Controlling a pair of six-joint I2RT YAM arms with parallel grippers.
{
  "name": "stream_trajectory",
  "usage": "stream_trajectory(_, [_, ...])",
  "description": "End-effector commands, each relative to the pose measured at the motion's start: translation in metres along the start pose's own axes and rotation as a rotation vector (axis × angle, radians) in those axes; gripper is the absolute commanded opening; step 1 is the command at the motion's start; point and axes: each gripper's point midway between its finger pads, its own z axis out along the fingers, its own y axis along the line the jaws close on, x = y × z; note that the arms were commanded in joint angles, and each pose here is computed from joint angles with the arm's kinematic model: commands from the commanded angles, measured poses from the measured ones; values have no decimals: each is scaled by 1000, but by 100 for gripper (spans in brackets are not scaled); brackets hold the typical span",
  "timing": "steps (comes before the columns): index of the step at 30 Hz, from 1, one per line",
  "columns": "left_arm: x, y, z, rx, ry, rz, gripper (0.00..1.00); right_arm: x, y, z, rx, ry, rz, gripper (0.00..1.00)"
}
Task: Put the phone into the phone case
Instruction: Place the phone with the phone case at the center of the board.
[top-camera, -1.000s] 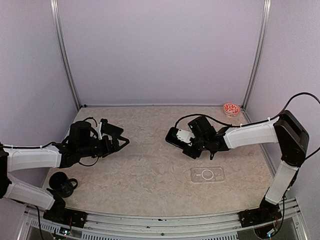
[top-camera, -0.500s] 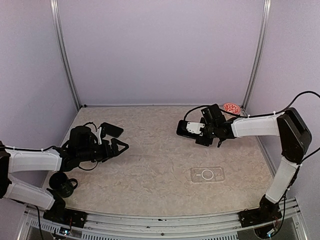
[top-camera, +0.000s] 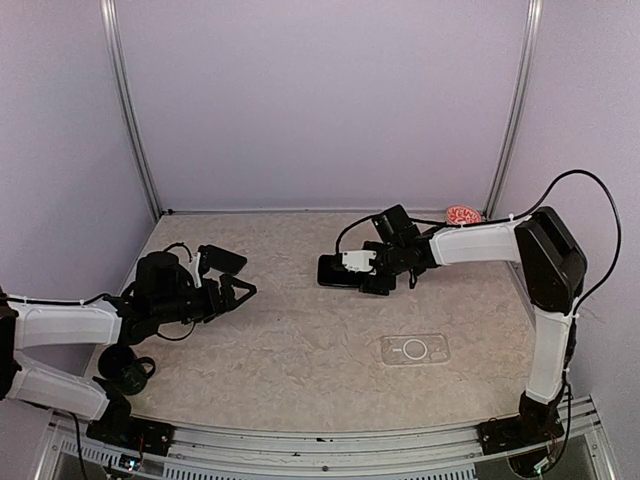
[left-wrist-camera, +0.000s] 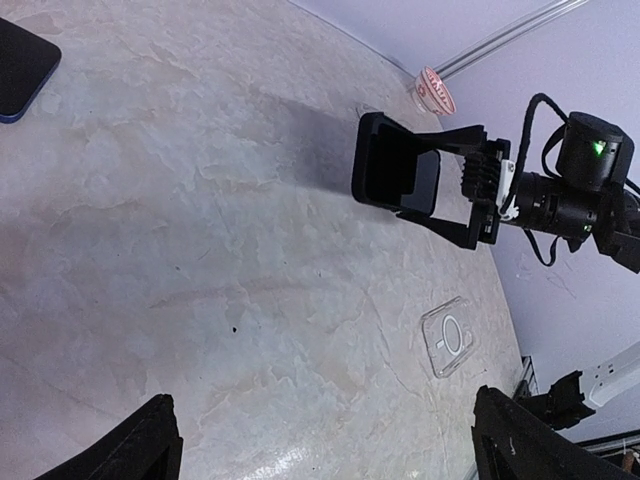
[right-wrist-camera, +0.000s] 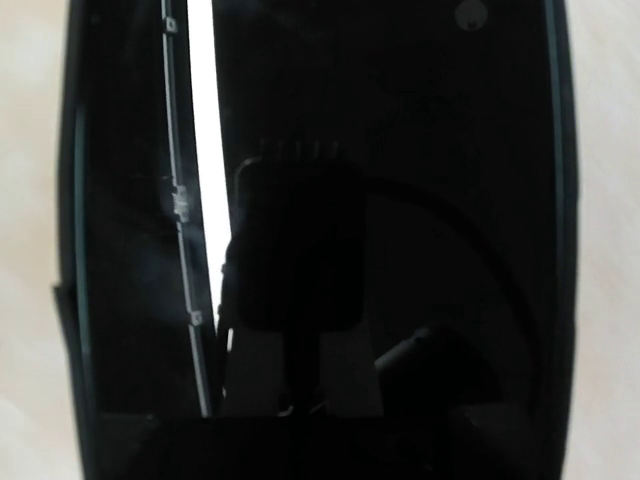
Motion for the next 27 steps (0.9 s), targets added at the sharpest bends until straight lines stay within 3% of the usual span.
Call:
stream_trajectory(1, [-3, -2, -2, 13, -20, -3, 99, -40, 10, 4, -55, -118, -24, 69])
stream_trajectory(16, [-3, 2, 1, -2, -24, -30, 99, -44, 35, 30, -160, -122, 1, 74])
stream_trajectory(27, [-6, 0, -1, -1, -31, -33, 99, -29, 54, 52, -284, -24, 55, 78])
